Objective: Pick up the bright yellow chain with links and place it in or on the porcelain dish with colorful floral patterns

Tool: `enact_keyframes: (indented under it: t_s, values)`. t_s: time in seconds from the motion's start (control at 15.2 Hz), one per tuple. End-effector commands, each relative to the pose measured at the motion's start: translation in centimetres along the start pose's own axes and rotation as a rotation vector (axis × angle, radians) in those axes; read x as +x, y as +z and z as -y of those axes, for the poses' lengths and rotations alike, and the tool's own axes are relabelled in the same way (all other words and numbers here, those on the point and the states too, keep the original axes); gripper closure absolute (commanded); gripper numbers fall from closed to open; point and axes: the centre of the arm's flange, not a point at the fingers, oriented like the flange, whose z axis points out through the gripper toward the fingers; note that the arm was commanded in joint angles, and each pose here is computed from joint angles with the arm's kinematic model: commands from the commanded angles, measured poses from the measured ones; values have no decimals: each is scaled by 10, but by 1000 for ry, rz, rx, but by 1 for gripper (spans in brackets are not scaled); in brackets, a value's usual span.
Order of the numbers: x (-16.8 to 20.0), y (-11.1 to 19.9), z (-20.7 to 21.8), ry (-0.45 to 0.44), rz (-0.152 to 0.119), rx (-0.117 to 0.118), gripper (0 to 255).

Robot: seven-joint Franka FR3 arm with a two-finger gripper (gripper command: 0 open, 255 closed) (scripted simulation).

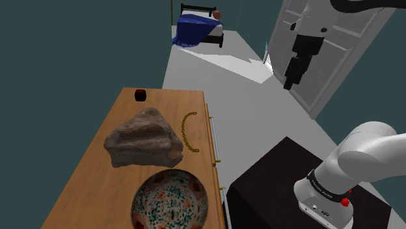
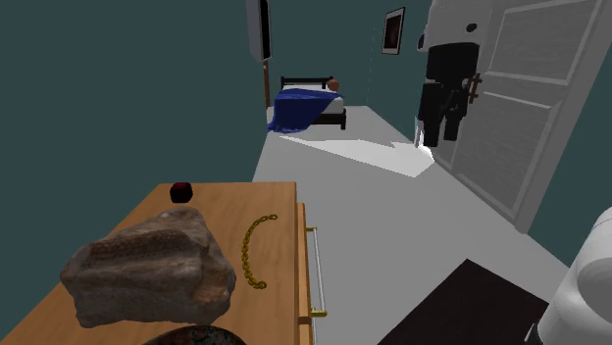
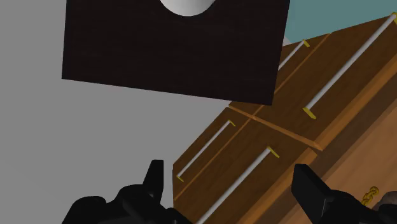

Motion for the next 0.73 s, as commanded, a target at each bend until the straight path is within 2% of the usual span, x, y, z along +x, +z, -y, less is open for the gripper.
enact_keyframes:
  t_s: [0.0, 0.66]
  values:
    - [0, 0, 0, 0, 0, 0, 0]
    - [65, 59, 98, 177, -11, -3, 0]
